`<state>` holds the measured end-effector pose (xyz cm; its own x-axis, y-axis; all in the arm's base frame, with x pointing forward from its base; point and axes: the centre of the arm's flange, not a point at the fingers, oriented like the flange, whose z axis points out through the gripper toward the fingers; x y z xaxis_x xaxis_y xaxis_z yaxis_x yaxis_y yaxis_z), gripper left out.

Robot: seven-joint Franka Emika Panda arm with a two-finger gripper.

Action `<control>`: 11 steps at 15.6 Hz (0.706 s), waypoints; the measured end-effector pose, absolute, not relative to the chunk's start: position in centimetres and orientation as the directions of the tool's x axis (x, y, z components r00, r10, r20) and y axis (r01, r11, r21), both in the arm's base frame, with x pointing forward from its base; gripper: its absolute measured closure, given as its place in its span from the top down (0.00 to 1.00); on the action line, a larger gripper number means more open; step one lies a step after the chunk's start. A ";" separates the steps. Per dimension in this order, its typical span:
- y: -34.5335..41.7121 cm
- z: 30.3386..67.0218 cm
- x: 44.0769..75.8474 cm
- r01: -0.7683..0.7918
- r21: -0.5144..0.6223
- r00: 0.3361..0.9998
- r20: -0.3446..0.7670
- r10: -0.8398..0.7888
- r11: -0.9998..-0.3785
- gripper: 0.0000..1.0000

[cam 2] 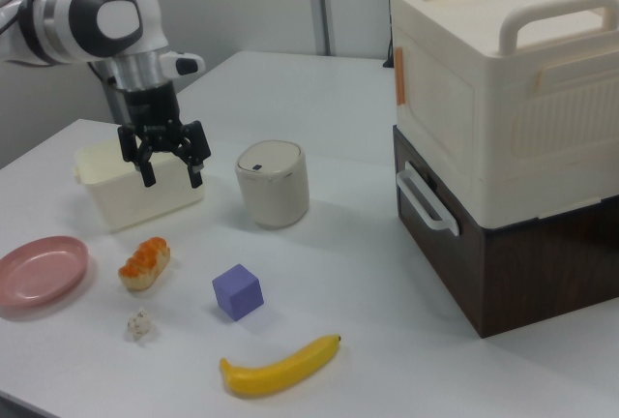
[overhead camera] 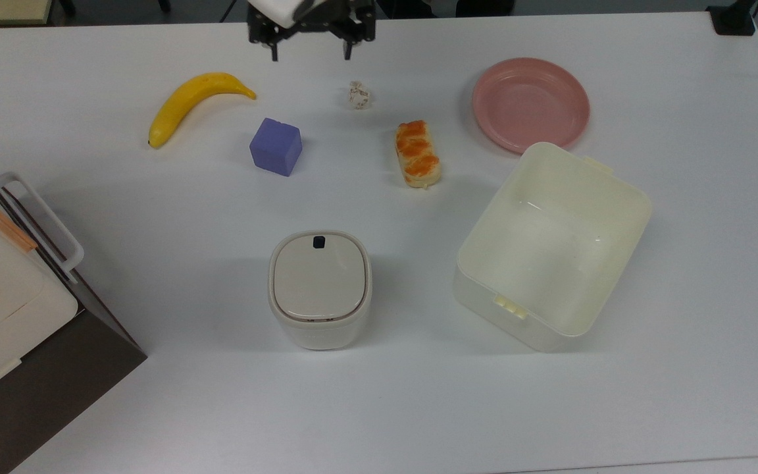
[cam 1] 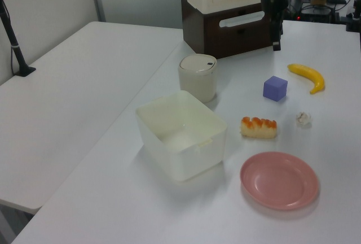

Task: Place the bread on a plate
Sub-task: 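Move the open gripper over the orange-topped bread roll and lower it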

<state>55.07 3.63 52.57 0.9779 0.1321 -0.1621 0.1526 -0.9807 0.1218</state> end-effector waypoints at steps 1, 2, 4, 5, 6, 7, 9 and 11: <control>4.5 52.0 55.1 0.169 0.122 0.976 -0.160 0.149 -0.978 1.00; 5.9 51.1 55.0 0.196 0.122 0.971 -0.165 0.175 -0.973 1.00; 7.9 50.0 54.9 0.232 0.123 0.961 -0.183 0.208 -0.965 1.00; 9.5 48.9 54.9 0.261 0.125 0.951 -0.202 0.233 -0.957 1.00; 10.6 48.1 54.9 0.278 0.126 0.945 -0.215 0.247 -0.952 1.00; 11.7 47.3 54.8 0.293 0.129 0.938 -0.229 0.259 -0.947 1.00; 14.0 45.5 54.9 0.315 0.137 0.929 -0.249 0.275 -0.939 1.00; 15.9 43.6 55.0 0.328 0.146 0.923 -0.258 0.284 -0.933 1.00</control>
